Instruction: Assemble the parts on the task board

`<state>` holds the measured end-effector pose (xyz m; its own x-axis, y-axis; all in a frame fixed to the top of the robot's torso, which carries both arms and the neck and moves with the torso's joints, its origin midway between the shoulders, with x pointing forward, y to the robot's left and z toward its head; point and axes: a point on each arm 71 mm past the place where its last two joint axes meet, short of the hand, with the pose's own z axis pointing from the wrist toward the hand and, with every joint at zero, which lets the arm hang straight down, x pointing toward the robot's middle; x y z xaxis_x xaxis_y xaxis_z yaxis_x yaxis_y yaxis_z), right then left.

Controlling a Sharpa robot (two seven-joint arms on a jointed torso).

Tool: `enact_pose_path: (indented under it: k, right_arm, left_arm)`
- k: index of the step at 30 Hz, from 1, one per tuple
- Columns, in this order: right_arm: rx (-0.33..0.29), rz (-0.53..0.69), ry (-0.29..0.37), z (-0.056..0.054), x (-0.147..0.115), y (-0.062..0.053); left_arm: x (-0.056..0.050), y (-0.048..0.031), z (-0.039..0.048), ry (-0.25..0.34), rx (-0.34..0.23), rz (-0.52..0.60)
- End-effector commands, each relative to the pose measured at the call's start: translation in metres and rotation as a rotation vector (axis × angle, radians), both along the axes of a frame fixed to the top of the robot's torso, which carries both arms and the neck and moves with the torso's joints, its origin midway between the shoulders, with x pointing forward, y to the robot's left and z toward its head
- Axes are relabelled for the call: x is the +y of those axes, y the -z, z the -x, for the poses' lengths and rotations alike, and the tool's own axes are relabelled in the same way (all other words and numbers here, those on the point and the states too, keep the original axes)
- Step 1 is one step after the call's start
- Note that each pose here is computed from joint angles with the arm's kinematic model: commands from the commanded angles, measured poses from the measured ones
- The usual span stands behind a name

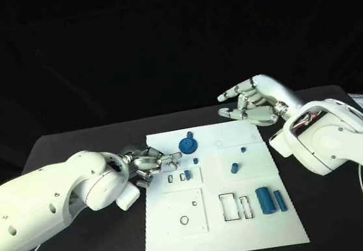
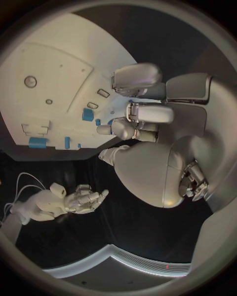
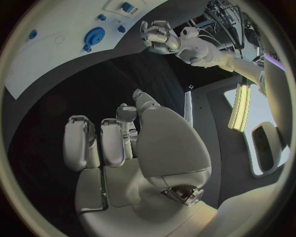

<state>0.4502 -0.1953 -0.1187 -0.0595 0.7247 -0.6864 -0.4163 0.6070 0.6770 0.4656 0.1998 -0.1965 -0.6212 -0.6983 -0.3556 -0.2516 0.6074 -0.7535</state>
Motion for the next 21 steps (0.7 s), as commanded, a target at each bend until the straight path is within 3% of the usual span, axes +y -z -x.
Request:
enact_pose_path:
  k: [1,7,21]
  right_arm:
    - [0.066,-0.218,0.079,-0.01,-0.018,0.0]
    - [0.096,-0.257,0.11,-0.019,-0.026,0.003]
    - [0.123,-0.252,0.095,-0.021,-0.021,0.006]
  left_arm:
    - [0.002,0.0007,-0.0047,0.103,0.014,-0.316]
    - [-0.006,-0.0042,-0.015,0.138,-0.001,-0.388]
    - [-0.038,-0.0062,-0.0337,0.195,-0.039,-0.475]
